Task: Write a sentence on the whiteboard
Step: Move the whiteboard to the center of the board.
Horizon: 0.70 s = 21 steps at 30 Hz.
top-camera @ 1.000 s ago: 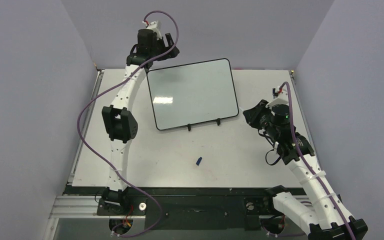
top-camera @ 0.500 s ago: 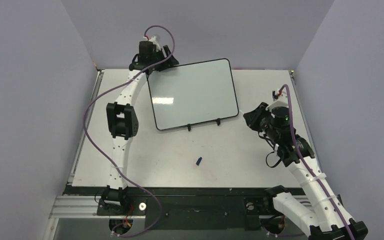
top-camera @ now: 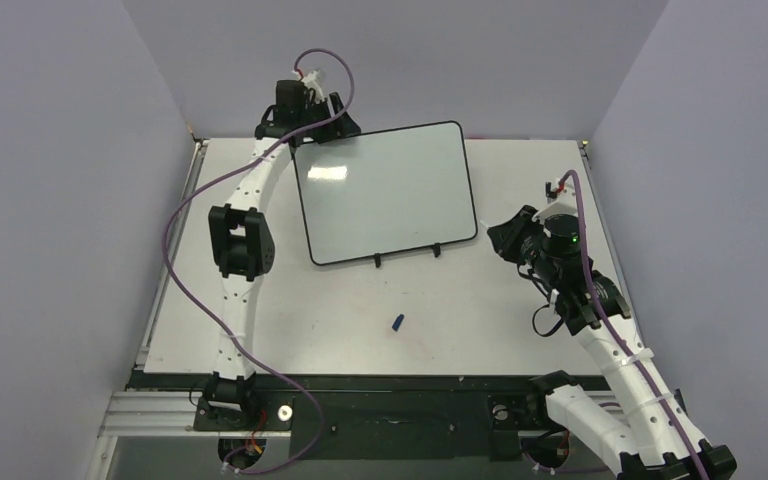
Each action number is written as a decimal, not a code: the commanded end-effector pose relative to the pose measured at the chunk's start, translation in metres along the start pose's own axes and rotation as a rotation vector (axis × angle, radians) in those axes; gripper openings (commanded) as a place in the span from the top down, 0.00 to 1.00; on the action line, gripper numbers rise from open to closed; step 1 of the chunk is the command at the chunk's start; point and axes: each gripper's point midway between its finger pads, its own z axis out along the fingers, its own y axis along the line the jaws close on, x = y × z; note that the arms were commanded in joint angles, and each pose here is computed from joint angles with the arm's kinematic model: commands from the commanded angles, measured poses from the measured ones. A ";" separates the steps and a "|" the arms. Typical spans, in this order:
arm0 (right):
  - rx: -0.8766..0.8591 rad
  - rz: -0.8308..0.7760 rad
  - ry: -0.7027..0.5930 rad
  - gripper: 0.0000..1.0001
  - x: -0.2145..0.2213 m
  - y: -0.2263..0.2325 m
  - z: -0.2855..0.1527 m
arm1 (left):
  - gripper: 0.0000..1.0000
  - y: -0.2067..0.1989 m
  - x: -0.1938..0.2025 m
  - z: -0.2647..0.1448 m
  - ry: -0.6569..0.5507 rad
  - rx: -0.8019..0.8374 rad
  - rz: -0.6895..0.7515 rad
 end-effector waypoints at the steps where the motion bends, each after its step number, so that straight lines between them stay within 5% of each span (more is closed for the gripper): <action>1: 0.007 -0.015 -0.011 1.00 -0.001 -0.003 0.002 | 0.41 -0.056 0.016 -0.031 0.110 0.129 0.109; 21: -0.001 -0.015 -0.012 1.00 0.000 -0.002 0.000 | 0.50 -0.098 0.077 -0.056 0.286 0.071 0.295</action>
